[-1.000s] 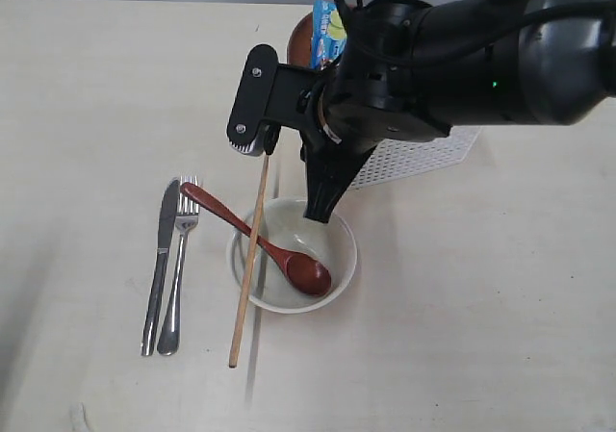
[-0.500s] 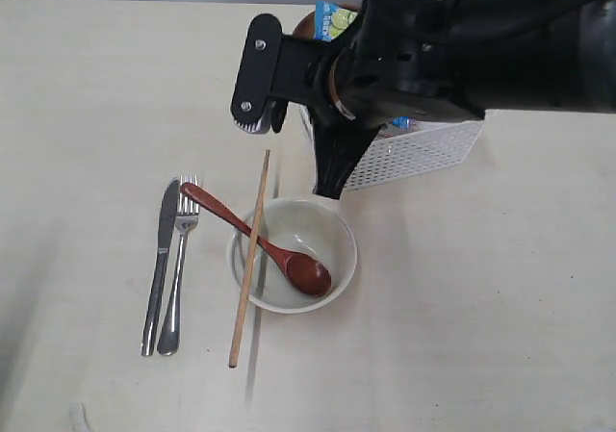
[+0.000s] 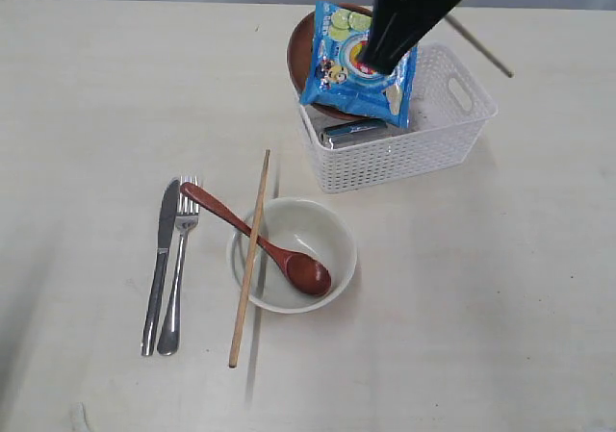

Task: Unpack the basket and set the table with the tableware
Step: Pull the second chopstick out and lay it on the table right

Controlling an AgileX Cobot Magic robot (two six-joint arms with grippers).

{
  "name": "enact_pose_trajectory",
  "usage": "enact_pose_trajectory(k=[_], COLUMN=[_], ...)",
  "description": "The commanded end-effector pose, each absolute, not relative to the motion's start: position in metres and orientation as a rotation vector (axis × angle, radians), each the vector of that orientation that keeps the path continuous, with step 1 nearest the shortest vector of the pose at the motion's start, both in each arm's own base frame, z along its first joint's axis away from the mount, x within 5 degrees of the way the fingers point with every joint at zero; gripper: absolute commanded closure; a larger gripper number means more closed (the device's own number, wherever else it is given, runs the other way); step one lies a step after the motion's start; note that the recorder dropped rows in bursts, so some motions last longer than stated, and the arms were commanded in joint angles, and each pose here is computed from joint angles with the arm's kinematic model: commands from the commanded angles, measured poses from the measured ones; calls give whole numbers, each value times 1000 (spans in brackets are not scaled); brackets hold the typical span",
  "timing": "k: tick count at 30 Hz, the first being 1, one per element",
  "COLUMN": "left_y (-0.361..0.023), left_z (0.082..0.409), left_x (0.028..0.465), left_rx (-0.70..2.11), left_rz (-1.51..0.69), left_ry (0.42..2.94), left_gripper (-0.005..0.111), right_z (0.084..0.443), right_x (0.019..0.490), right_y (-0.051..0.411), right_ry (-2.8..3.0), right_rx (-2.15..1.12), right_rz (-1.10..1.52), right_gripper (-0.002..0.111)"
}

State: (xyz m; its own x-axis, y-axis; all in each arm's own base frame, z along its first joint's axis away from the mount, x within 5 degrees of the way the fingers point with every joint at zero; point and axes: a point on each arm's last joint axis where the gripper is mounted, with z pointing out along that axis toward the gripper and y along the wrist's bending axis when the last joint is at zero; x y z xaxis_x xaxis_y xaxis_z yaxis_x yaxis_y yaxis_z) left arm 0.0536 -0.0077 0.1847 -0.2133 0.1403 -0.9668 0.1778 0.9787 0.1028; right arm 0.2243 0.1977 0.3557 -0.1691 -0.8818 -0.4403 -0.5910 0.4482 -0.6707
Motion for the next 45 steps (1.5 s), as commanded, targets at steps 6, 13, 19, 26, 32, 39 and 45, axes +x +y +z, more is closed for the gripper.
enact_pose_trajectory(k=[6, 13, 19, 26, 32, 39, 45], left_y=[-8, -8, -8, -8, -8, -8, -8], left_z=[184, 184, 184, 184, 184, 184, 184], left_x=[53, 53, 53, 53, 53, 53, 53], left_rx=[227, 227, 227, 227, 227, 227, 227], left_rz=[-42, -42, -42, -42, -42, -42, -42], left_ry=[1791, 1791, 1791, 1791, 1791, 1791, 1791], left_gripper=[107, 107, 107, 107, 107, 107, 107], right_z=[362, 326, 283, 232, 199, 176, 177], right_x=[207, 206, 213, 214, 211, 213, 220], right_y=[170, 197, 201, 174, 176, 179, 184], right_ry=[2232, 2433, 2521, 2576, 2375, 2336, 2285], right_rx=[-1153, -1246, -1423, -1579, -1715, -1741, -1648], right_rz=[-523, -306, -370, -453, -341, -338, -323], right_gripper=[109, 109, 109, 109, 109, 109, 80])
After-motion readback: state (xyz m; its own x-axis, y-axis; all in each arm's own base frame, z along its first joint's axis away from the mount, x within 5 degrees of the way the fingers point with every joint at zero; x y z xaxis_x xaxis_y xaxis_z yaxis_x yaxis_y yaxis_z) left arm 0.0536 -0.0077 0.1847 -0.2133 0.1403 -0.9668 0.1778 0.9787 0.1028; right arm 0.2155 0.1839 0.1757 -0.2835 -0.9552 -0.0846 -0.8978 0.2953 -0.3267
